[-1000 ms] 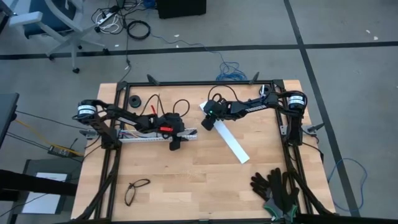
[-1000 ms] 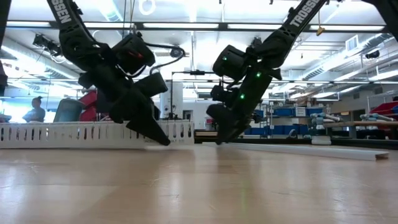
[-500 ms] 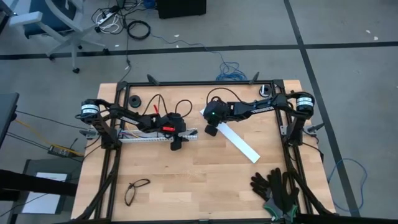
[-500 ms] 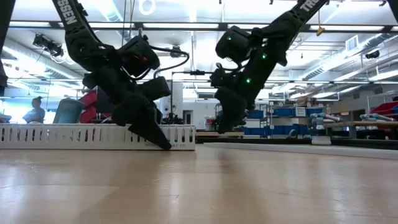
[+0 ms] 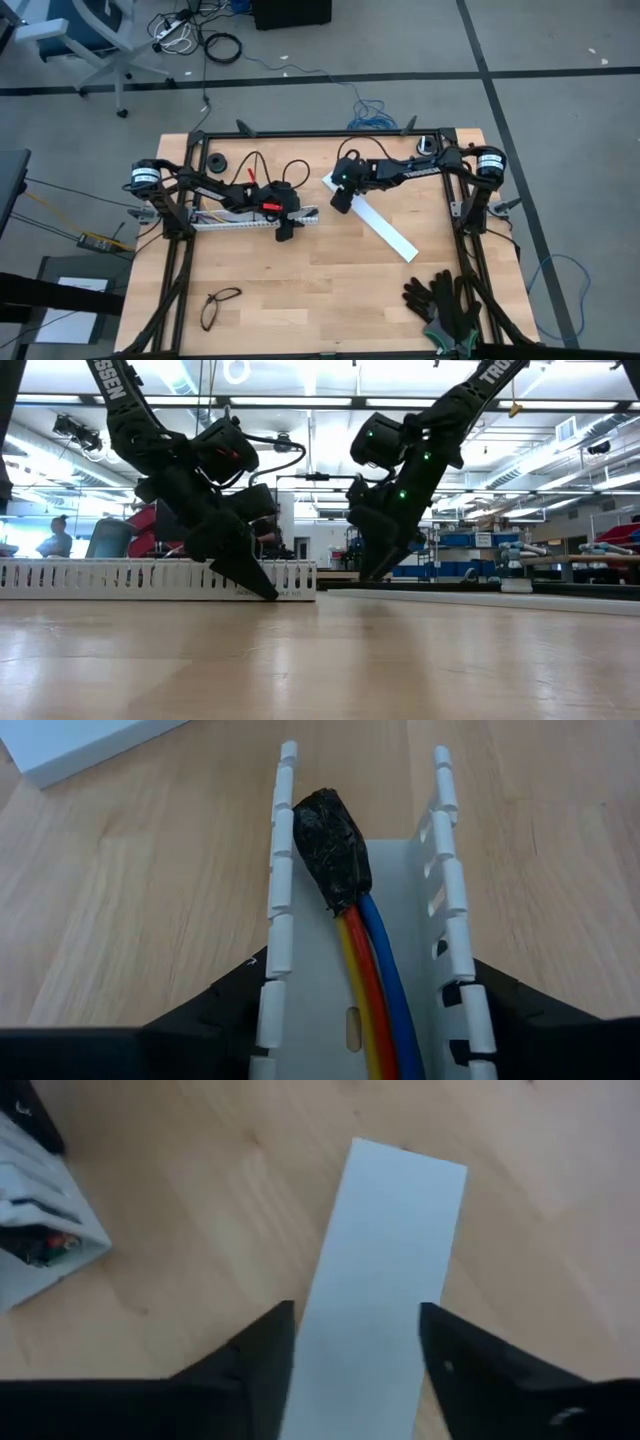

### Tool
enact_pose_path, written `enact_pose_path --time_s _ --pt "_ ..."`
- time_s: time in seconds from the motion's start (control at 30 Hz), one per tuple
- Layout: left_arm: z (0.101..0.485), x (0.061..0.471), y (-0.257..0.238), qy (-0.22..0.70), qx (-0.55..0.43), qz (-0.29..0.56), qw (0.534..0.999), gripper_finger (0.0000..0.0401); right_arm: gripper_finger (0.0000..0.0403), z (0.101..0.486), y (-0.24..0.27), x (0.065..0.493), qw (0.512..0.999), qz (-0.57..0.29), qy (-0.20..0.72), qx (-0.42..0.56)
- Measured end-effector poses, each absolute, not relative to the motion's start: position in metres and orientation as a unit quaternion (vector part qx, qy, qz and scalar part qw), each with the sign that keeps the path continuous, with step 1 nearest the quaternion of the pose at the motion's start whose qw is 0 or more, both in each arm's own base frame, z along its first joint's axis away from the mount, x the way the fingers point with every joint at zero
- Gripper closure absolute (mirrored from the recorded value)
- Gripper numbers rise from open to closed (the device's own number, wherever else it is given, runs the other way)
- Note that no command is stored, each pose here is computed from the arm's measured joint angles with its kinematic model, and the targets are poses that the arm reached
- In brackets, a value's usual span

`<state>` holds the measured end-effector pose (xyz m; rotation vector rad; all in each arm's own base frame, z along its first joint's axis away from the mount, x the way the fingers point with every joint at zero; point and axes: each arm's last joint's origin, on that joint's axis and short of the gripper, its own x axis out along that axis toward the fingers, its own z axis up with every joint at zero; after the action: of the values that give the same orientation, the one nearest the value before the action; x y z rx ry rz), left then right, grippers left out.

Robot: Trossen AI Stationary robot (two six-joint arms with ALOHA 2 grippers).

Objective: Ziptie cables
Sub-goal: Close the white cable duct using the cover

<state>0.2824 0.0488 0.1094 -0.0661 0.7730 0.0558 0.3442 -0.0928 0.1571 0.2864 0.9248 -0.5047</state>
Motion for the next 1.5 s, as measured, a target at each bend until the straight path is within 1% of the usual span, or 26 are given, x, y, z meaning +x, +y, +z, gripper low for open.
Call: enact_pose_path --time_s 0.2,0.3,0.43,0.57,0.7,0.8,0.9,1.1,1.23,1.37,1.5 --pt "0.11 0.283 0.049 0.376 -0.032 0.027 0.926 0.0183 0.0099 0.151 -0.096 0.343 0.861 -0.221 0.433 0.15" --pt "0.11 0.283 0.049 0.375 -0.032 0.027 0.926 0.0183 0.0063 0.147 -0.097 0.339 0.854 -0.251 0.436 0.13" --pt "0.11 0.283 0.049 0.372 -0.032 0.028 0.927 0.0182 0.0045 0.14 -0.095 0.336 0.853 -0.275 0.432 0.103" --pt "0.11 0.283 0.049 0.371 -0.031 0.031 0.927 0.0182 0.0047 0.126 -0.091 0.337 0.854 -0.27 0.431 0.115" --pt "0.11 0.283 0.049 0.371 -0.032 0.035 0.927 0.0182 0.0058 0.12 -0.088 0.341 0.856 -0.262 0.43 0.119" --pt "0.11 0.283 0.049 0.371 -0.032 0.035 0.927 0.0182 0.0076 0.12 -0.088 0.341 0.856 -0.262 0.431 0.118" --pt "0.11 0.283 0.049 0.371 -0.032 0.035 0.927 0.0182 0.0109 0.119 -0.088 0.341 0.855 -0.265 0.431 0.114" --pt "0.11 0.283 0.049 0.371 -0.032 0.035 0.927 0.0182 0.0195 0.12 -0.088 0.342 0.86 -0.249 0.437 0.086" --pt "0.11 0.283 0.049 0.372 -0.032 0.035 0.927 0.0182 0.023 0.12 -0.089 0.342 0.862 -0.241 0.444 0.049" --pt "0.11 0.283 0.049 0.374 -0.032 0.035 0.926 0.0182 0.0252 0.121 -0.089 0.342 0.863 -0.231 0.448 0.033" --pt "0.11 0.283 0.049 0.377 -0.033 0.036 0.925 0.0182 0.0287 0.123 -0.088 0.342 0.867 -0.218 0.449 0.02"
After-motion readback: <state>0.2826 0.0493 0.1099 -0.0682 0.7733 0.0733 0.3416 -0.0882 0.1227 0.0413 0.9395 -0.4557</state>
